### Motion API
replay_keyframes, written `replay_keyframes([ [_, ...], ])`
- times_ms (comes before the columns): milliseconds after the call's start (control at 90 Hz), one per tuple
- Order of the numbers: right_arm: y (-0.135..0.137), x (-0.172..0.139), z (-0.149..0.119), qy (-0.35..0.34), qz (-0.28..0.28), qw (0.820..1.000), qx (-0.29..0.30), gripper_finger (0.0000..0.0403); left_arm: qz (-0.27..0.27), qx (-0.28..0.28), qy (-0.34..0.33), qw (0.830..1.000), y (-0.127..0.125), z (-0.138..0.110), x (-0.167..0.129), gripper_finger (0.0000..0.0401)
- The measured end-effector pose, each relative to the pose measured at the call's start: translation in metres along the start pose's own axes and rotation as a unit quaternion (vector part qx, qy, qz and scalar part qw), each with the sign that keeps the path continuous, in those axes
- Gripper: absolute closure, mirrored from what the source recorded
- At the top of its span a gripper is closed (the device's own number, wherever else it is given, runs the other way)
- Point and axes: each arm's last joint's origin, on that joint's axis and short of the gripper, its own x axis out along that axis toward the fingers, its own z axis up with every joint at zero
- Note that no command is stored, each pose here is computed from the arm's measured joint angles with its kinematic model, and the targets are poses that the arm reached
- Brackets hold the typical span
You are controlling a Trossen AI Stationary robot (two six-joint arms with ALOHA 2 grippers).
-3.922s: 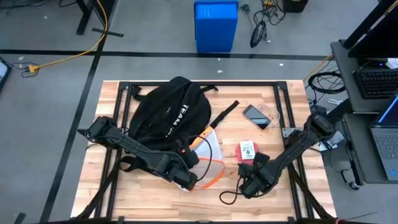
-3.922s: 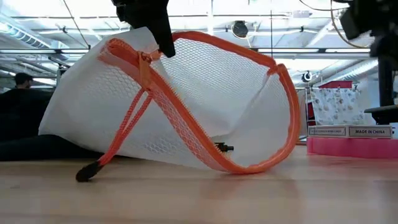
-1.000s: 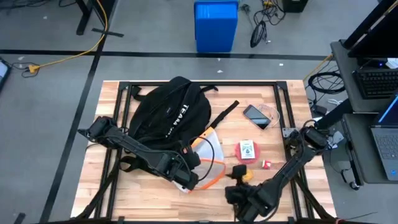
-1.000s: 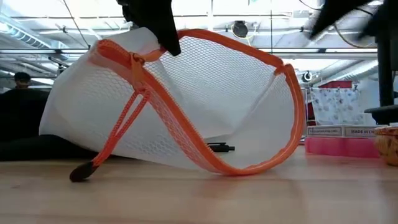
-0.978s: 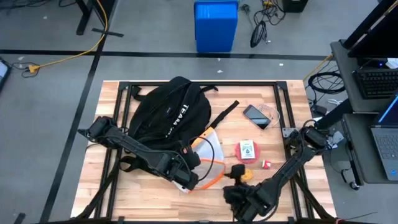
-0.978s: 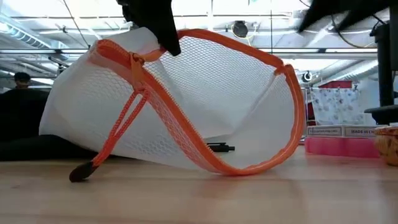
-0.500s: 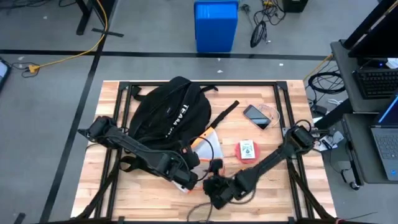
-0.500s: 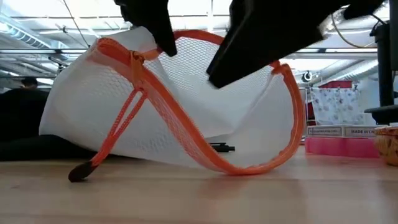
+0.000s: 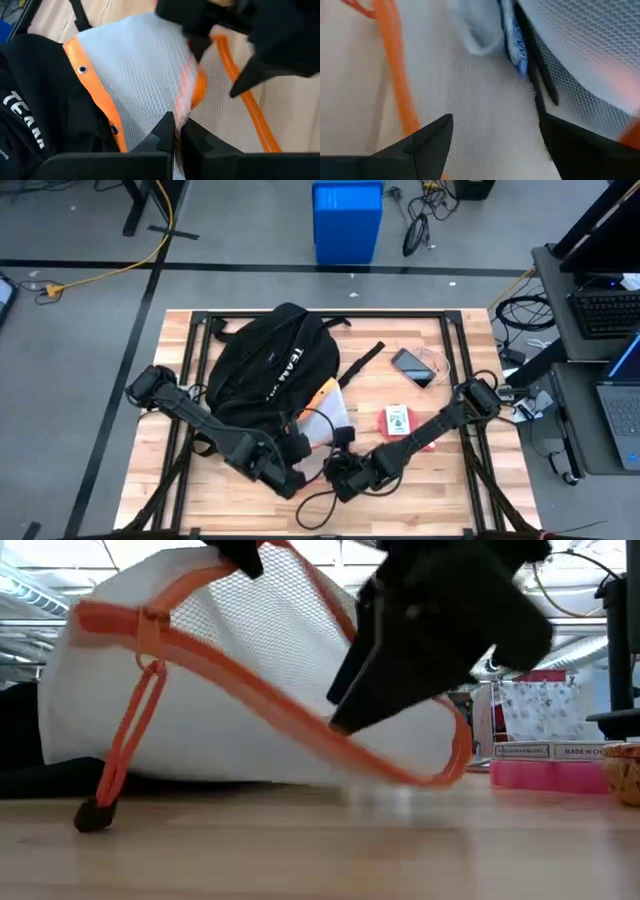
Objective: Unpack backpack
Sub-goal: Remove the candy bar from the orange zip bag
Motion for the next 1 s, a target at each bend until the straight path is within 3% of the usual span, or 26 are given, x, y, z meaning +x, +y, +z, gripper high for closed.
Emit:
replay_keyframes([
  [211, -0.001, 0.011, 0.001, -0.049, 0.013, 0.998, 0.033, 0.0119, 0.006, 0.002, -0.007, 1.0, -0.001, -0.001, -0.001, 0.0401],
  [567, 0.004, 0.039, 0.004, -0.091, 0.009, 0.995, 0.03, 0.0119, 0.004, -0.009, -0.022, 1.0, 0.0, 0.005, 0.001, 0.0401],
  [789, -0.003, 0.045, 0.004, -0.087, -0.002, 0.996, 0.005, 0.0123, 0.006, -0.011, -0.025, 1.0, 0.0, 0.005, 0.002, 0.0401],
  [1000, -0.013, 0.051, 0.008, -0.098, -0.018, 0.995, -0.031, 0.0151, -0.003, 0.0, -0.04, 0.999, -0.002, 0.009, 0.003, 0.0401],
])
